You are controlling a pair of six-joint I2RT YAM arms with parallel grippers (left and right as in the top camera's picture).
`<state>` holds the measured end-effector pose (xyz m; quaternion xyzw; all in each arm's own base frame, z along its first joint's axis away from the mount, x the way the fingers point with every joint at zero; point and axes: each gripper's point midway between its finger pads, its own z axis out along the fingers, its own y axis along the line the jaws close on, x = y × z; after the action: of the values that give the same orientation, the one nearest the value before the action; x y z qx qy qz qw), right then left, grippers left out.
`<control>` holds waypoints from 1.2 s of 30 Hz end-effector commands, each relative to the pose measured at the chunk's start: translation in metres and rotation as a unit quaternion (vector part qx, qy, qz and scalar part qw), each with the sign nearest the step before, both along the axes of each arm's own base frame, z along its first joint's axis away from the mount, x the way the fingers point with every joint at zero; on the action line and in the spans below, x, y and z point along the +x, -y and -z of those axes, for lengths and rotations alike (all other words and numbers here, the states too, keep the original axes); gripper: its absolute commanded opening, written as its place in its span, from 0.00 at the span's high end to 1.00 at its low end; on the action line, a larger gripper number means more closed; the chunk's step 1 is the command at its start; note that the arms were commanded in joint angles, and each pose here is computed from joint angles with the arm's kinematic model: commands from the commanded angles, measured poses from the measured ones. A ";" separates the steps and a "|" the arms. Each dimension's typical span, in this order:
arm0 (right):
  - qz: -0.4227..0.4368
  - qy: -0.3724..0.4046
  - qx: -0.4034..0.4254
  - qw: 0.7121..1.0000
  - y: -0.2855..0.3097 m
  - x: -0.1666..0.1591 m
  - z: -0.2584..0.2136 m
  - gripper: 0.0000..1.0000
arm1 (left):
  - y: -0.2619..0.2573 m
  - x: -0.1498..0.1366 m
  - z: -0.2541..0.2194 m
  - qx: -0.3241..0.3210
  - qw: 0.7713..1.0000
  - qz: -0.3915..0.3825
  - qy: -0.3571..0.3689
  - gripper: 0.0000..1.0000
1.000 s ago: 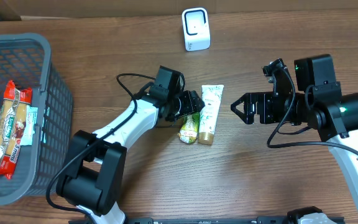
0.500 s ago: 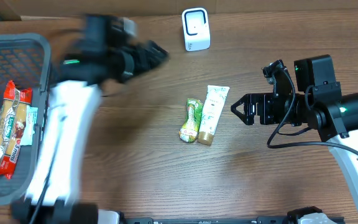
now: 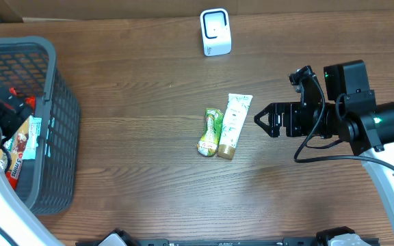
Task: Scan the item barcode
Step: 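Reach into the basket and grasp the teal tissue-wipe pack with left gripper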
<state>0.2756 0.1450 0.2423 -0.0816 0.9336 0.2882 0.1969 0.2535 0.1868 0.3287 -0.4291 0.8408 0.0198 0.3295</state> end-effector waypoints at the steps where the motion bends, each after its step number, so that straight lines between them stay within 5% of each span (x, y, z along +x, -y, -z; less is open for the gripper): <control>1: -0.003 0.009 0.004 1.000 -0.002 0.001 -0.007 0.00 | -0.025 -0.002 0.052 -0.026 0.999 -0.016 -0.023 0.01; 13: 0.006 0.005 -0.016 1.000 0.005 0.000 -0.002 0.00 | -0.061 0.035 0.193 0.005 0.985 0.117 -0.125 0.03; 22: 0.014 0.006 -0.029 0.999 0.009 0.002 0.000 0.00 | -0.083 0.039 0.245 0.025 0.967 0.154 -0.199 0.11; 31: 0.014 -0.001 -0.031 0.999 0.010 -0.001 0.001 0.00 | -0.096 0.059 0.284 0.038 0.961 0.186 -0.203 0.03; 34: 0.014 -0.001 -0.031 0.999 0.010 -0.001 0.001 0.00 | -0.089 0.069 0.295 0.027 0.960 0.204 -0.192 0.07; 36: 0.014 0.000 -0.030 0.999 0.009 0.000 0.001 0.00 | -0.082 0.079 0.302 0.026 0.958 0.218 -0.185 0.19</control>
<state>0.2721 0.1354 0.2342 -0.0706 0.9449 0.2599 0.1858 0.3170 0.2839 0.0416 -0.2506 0.9498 0.0715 0.1732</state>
